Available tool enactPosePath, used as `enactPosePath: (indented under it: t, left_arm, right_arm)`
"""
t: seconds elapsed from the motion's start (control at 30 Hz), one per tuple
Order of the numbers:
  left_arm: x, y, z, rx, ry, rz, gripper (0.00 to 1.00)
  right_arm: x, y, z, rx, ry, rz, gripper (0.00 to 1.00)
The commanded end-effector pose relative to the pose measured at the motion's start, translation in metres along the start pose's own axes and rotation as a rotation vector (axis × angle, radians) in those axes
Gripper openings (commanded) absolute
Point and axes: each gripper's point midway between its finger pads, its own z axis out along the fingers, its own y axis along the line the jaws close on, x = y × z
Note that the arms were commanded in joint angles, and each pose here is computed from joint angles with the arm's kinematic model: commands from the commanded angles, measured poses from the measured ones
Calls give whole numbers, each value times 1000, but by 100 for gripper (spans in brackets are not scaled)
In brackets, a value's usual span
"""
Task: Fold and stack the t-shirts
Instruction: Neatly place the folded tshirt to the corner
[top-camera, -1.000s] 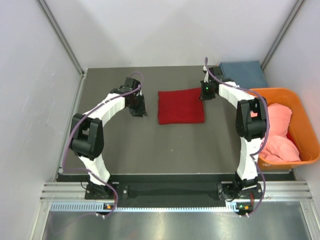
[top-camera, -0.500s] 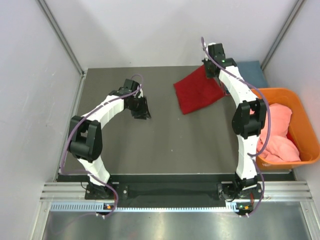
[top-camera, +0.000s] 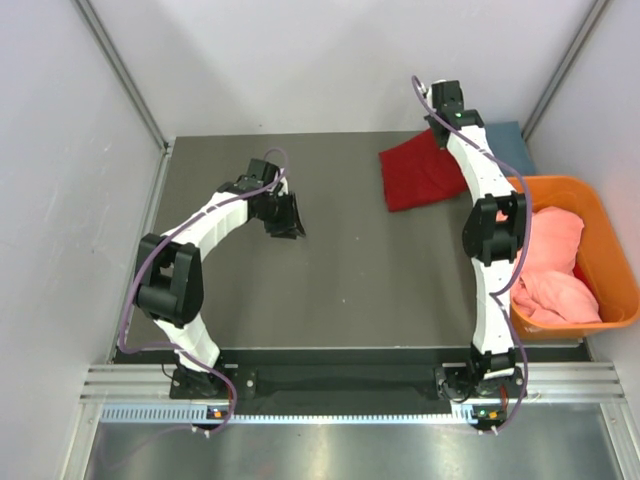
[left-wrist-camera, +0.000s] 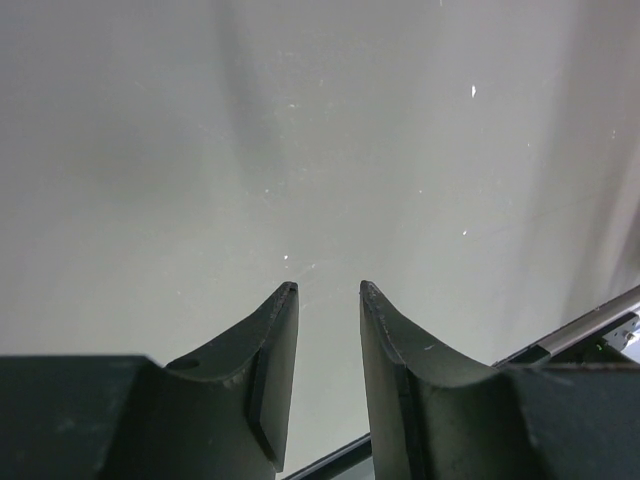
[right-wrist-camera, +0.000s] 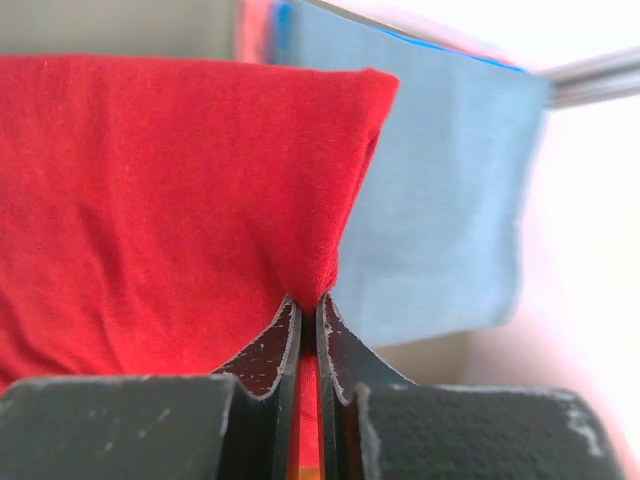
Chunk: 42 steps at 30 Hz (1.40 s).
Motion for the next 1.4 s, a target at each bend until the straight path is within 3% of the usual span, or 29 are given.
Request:
enactPosePath:
  t: [0.0, 0.23, 0.67, 1.03, 1.2, 1.37]
  left_arm:
    - [-3, -13, -3, 44, -25, 35, 37]
    - [3, -16, -1, 38, -8, 57, 37]
    - [7, -19, -3, 13, -2, 86, 36]
    - [9, -19, 2, 8, 6, 91, 37]
    - [11, -18, 4, 7, 15, 88, 37]
    - [11, -17, 6, 6, 21, 85, 37]
  right_arm:
    - [-27, -63, -22, 178, -71, -14, 0]
    - [-29, -108, -30, 277, -81, -43, 0]
    - [-45, -138, -43, 354, -191, -39, 0]
    - [-54, -164, -43, 414, -202, -72, 0]
    - [-57, -163, -38, 399, -225, -62, 0]
    - [-66, -134, -47, 341, -295, -95, 0]
